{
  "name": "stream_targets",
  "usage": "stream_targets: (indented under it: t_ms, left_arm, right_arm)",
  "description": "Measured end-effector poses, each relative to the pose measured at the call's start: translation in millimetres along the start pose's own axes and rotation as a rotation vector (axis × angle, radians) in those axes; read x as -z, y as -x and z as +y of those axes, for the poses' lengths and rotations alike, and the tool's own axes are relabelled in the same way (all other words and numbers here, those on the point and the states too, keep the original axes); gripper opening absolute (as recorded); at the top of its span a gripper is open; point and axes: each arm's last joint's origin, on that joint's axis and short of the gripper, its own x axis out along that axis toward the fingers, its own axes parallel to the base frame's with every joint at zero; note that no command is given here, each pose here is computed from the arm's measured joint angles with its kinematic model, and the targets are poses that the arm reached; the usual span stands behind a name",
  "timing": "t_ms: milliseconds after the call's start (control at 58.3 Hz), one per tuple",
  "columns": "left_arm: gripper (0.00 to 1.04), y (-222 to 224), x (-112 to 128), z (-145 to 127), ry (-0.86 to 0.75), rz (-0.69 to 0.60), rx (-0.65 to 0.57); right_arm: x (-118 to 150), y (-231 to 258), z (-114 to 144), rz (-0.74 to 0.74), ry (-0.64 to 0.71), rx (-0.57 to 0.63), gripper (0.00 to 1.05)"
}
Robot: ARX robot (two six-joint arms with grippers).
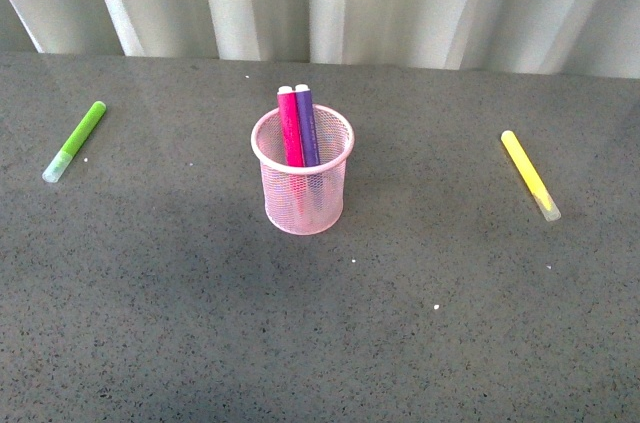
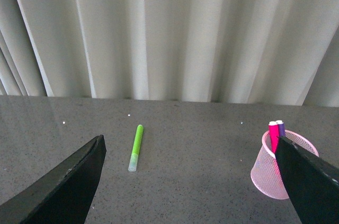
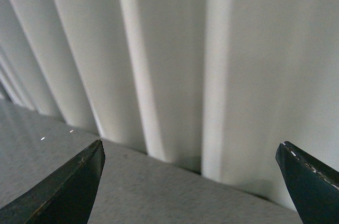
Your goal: Insert purple and pink pens into pink cup
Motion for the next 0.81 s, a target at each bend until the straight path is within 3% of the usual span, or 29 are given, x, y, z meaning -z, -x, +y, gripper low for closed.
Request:
stream_targets:
  t_ms: [154, 378, 480, 806]
  left_arm:
    - [0.98, 0.0, 0.0, 0.0, 0.0, 0.0, 0.0]
    - [0.98, 0.0, 0.0, 0.0, 0.0, 0.0, 0.0]
    - [0.98, 0.0, 0.0, 0.0, 0.0, 0.0, 0.0]
    - [0.98, 0.0, 0.0, 0.0, 0.0, 0.0, 0.0]
  right_arm:
    - [-31.0, 108.6, -30.8, -0.055, 0.043, 0.101, 0.98]
    - [-11.0, 190.8, -53.7, -0.044, 0.018, 0.275, 0.98]
    - [18.1, 210.8, -48.7, 0.068, 0.02, 0.432, 0.76]
    - [30.1, 227.3, -24.1, 0.06, 0.047, 0.441, 0.19]
